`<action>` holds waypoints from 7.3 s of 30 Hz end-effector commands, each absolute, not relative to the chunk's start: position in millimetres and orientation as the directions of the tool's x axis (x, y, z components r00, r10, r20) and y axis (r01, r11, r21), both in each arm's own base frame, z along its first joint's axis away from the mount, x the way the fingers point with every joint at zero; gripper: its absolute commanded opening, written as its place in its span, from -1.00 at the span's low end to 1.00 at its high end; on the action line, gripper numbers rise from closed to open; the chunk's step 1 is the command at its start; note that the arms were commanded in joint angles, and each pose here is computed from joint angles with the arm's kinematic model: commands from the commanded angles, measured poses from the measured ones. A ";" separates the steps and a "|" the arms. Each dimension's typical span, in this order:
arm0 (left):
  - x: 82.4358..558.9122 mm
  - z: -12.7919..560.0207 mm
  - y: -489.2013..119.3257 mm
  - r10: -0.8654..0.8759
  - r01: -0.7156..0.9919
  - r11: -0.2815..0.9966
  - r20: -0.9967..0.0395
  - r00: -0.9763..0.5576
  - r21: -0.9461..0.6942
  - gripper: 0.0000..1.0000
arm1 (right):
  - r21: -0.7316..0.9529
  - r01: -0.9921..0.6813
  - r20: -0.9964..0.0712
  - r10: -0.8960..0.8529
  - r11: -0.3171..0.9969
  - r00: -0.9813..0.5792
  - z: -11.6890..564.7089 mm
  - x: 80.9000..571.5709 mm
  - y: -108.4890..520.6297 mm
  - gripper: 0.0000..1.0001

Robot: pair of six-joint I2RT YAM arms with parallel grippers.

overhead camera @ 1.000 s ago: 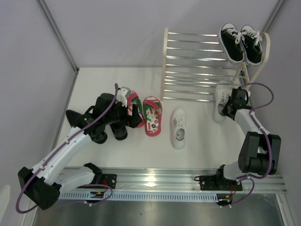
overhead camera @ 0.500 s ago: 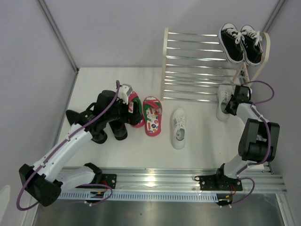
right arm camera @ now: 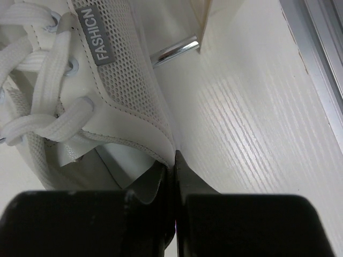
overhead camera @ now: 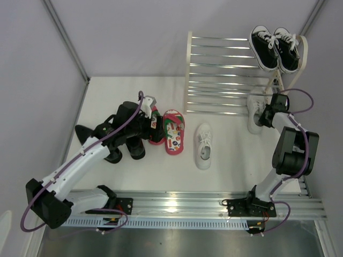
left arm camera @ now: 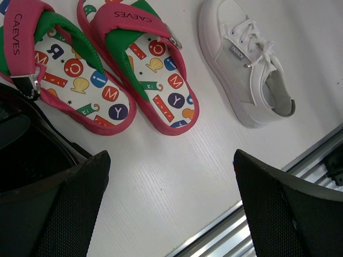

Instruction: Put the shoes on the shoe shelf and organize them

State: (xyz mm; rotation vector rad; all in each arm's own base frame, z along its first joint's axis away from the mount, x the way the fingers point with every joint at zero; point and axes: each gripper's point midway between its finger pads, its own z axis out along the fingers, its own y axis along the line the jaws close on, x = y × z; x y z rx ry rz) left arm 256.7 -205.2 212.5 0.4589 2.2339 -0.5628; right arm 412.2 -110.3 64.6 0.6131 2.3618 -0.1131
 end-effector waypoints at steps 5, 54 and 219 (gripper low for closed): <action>265.8 236.0 -220.3 0.133 0.518 0.820 -0.800 -0.586 -0.243 0.99 | 0.097 0.428 -0.751 0.349 0.899 -0.561 105.7 446.9 -124.6 -0.93; 234.2 214.5 -198.1 0.194 0.522 0.836 -0.799 -0.569 -0.169 0.99 | -0.020 0.387 -0.810 0.213 0.922 -0.547 97.4 402.8 -75.3 0.99; 265.2 216.2 -213.4 0.185 0.456 0.880 -0.791 -0.583 -0.131 0.98 | -0.099 0.251 -0.948 -0.015 0.963 -0.317 104.9 479.9 -134.5 -0.37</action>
